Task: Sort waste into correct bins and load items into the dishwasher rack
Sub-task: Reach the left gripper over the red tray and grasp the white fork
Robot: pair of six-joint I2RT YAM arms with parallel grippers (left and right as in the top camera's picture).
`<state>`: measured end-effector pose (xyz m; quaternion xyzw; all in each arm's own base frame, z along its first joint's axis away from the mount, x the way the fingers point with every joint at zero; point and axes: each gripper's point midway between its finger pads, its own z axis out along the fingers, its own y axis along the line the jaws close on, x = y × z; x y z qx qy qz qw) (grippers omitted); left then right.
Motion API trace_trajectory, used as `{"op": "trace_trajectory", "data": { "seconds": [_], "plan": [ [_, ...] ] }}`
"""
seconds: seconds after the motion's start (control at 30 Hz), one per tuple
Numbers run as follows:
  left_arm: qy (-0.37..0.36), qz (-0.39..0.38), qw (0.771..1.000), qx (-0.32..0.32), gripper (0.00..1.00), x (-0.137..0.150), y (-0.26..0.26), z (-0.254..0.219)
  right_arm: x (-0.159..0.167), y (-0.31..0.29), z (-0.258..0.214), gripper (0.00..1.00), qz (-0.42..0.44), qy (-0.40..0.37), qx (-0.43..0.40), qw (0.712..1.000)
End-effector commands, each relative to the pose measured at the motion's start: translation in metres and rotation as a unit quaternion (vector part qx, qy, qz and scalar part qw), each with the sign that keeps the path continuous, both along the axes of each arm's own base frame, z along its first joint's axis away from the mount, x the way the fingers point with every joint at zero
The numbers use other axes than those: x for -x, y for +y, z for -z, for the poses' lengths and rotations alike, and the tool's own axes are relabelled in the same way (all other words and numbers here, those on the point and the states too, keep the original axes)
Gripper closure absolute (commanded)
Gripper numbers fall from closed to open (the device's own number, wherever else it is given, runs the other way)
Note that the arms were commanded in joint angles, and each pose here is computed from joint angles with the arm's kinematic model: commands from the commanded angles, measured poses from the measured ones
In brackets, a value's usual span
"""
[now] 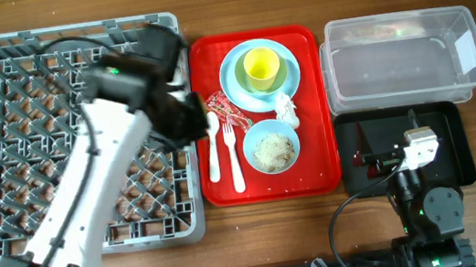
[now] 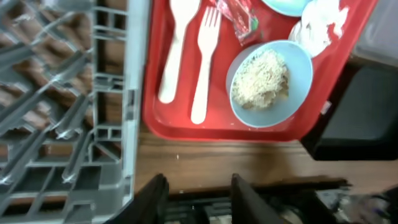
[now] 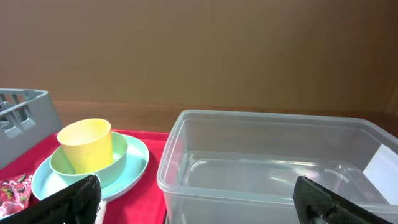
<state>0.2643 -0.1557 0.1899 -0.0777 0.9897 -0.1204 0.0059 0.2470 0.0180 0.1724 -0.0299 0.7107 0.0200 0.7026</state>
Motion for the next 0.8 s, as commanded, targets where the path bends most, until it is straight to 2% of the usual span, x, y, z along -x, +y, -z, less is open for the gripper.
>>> {"op": "trace_trajectory", "data": {
  "seconds": [0.0, 0.1, 0.13, 0.23, 0.27, 0.33, 0.53, 0.6, 0.77],
  "plan": [
    [-0.018, 0.039, 0.999, -0.029, 0.55, 0.01, -0.027, 0.029, 0.0, 0.002, -0.001, 0.0, -0.006, -0.004, 0.004, 1.0],
    [-0.037, 0.073, 0.996, -0.019, 0.46, 0.013, -0.05, 0.042, 0.0, 0.002, -0.001, 0.0, -0.006, -0.004, 0.005, 1.0],
    [-0.042, 0.078, 0.996, -0.015, 0.46, 0.014, -0.055, 0.042, 0.0, 0.002, -0.001, 0.0, -0.006, -0.004, 0.005, 1.0],
    [-0.058, 0.083, 0.995, -0.005, 0.51, 0.009, -0.063, 0.04, 0.0, 0.002, -0.001, 0.0, -0.006, -0.004, 0.005, 1.0],
    [-0.063, 0.083, 0.995, -0.002, 0.6, 0.007, -0.065, 0.04, 0.0, 0.002, -0.001, 0.0, -0.006, -0.004, 0.005, 1.0],
    [-0.064, 0.08, 0.995, -0.001, 0.68, 0.006, -0.066, 0.041, 0.0, 0.002, -0.001, 0.0, -0.006, -0.004, 0.005, 1.0],
    [-0.055, -0.003, 0.996, -0.073, 0.73, 0.011, -0.042, 0.077, 0.0, 0.002, -0.001, 0.0, -0.006, -0.004, 0.005, 1.0],
    [-0.059, 0.003, 0.996, -0.07, 0.76, 0.014, -0.045, 0.092, 0.0, 0.002, -0.001, 0.0, -0.006, -0.004, 0.005, 1.0],
    [-0.076, 0.016, 0.995, -0.059, 0.77, 0.017, -0.054, 0.12, 0.0, 0.002, -0.001, 0.0, -0.006, -0.004, 0.005, 1.0]
  ]
}}
